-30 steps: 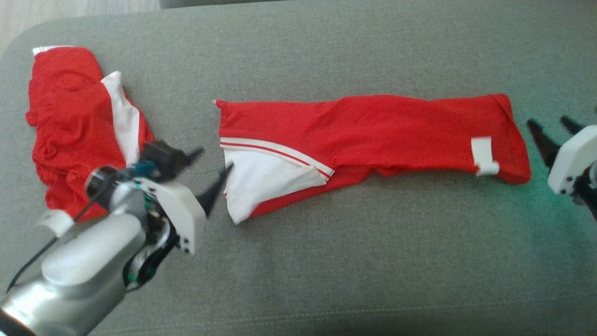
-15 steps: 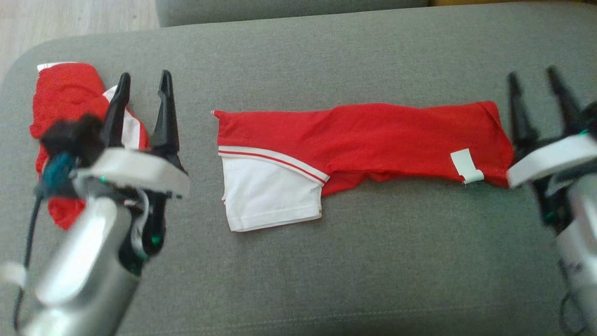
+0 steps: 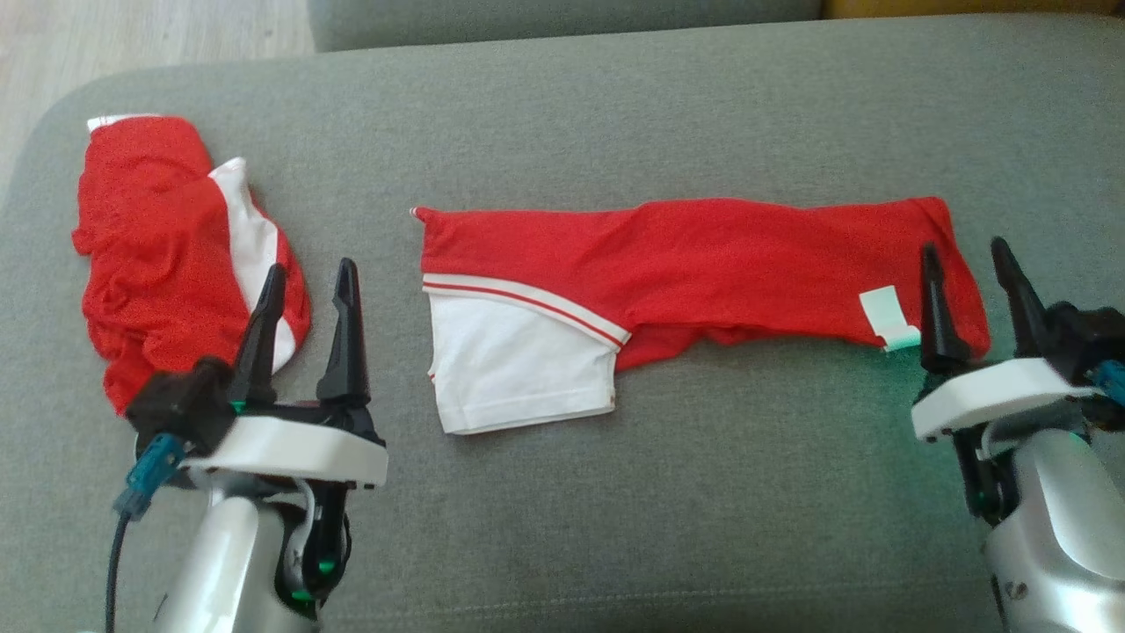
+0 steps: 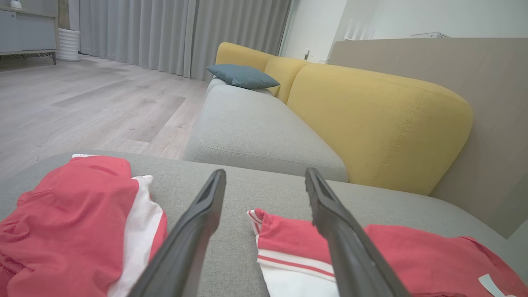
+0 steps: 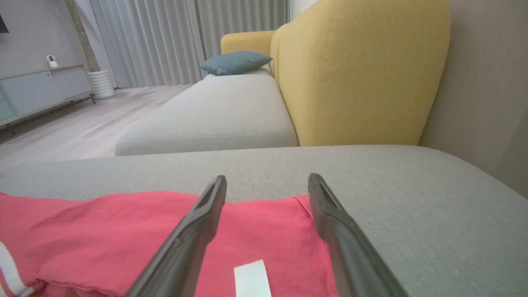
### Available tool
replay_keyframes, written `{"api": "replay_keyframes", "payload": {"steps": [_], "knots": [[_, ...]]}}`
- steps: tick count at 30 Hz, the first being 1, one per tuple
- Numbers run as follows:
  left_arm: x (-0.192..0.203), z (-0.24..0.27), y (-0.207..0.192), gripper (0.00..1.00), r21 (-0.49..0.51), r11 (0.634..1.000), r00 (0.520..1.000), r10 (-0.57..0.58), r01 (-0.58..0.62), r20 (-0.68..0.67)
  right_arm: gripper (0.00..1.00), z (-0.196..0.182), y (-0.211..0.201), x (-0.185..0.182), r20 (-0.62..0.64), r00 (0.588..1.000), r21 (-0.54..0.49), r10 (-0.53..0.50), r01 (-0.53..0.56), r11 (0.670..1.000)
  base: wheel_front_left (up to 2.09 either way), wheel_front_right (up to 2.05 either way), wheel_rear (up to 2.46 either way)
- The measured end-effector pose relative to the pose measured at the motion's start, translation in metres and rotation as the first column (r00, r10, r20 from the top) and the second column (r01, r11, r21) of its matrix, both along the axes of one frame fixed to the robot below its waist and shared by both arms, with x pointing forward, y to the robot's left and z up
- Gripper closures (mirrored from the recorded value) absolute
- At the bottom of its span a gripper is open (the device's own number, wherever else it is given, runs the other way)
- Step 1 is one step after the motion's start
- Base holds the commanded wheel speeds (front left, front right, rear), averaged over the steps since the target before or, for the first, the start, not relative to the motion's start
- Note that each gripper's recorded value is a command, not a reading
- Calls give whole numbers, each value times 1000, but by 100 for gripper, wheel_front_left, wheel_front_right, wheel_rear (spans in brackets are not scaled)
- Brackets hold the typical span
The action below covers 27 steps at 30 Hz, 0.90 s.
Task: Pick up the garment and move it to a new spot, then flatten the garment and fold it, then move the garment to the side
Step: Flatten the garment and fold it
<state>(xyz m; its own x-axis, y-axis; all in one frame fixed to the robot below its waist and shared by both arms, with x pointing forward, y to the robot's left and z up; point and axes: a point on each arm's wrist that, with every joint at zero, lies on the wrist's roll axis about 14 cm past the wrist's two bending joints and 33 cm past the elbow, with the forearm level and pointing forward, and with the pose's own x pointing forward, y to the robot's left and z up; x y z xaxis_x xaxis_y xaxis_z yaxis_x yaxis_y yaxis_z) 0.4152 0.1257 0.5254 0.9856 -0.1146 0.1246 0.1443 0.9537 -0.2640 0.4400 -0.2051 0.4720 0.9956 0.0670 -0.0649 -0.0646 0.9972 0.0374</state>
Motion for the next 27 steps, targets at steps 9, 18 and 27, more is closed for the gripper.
{"api": "replay_keyframes", "payload": {"steps": [9,18,27], "knots": [[4,-29,10,0,13,1000,998,18,-17,-67,0,-50,-26,14,-211,971,18,-116,122,992,0,0,0],[16,-45,21,0,29,999,994,35,-32,-101,0,-96,-40,24,-409,895,5,-180,200,980,0,0,0],[29,-54,21,0,27,999,993,33,-30,-117,0,-111,-29,39,-455,875,38,-164,203,978,0,0,0]]}}
